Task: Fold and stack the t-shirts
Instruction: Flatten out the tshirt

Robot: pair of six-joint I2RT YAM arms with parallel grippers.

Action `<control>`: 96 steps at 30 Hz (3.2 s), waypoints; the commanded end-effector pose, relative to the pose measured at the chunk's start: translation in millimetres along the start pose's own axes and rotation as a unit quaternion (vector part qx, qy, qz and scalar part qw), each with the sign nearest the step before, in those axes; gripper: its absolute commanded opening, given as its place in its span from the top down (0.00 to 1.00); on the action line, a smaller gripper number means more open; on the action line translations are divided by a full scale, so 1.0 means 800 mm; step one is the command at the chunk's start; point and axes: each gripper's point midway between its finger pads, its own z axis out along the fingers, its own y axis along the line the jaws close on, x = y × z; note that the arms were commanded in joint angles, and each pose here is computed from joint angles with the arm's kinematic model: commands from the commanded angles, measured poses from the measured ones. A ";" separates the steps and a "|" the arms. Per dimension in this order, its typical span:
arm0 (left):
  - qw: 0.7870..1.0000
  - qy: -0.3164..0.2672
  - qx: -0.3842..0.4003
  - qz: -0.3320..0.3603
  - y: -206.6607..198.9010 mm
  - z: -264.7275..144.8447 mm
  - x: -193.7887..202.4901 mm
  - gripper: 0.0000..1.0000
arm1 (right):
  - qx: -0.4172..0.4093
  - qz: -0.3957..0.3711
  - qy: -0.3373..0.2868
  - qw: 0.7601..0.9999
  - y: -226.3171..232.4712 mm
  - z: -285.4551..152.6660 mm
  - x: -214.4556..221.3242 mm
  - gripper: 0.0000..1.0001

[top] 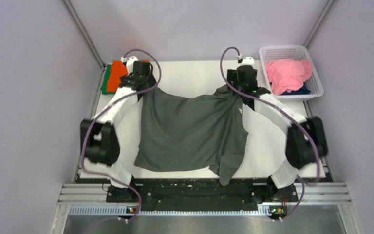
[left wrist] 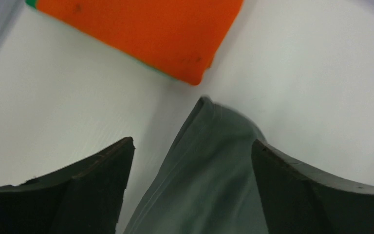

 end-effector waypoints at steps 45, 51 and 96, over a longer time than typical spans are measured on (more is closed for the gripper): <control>0.955 0.235 0.180 -0.018 -0.120 0.024 0.139 0.01 | 0.004 0.141 0.147 0.979 -0.064 0.088 0.091 0.03; 0.971 0.165 0.171 -0.021 -0.087 -0.054 0.094 0.01 | -0.040 0.137 0.106 0.984 -0.056 0.016 0.040 0.01; 0.959 0.230 -0.073 -0.151 0.117 -0.087 0.288 1.00 | -0.108 -0.044 0.304 0.945 0.016 -0.253 0.278 0.35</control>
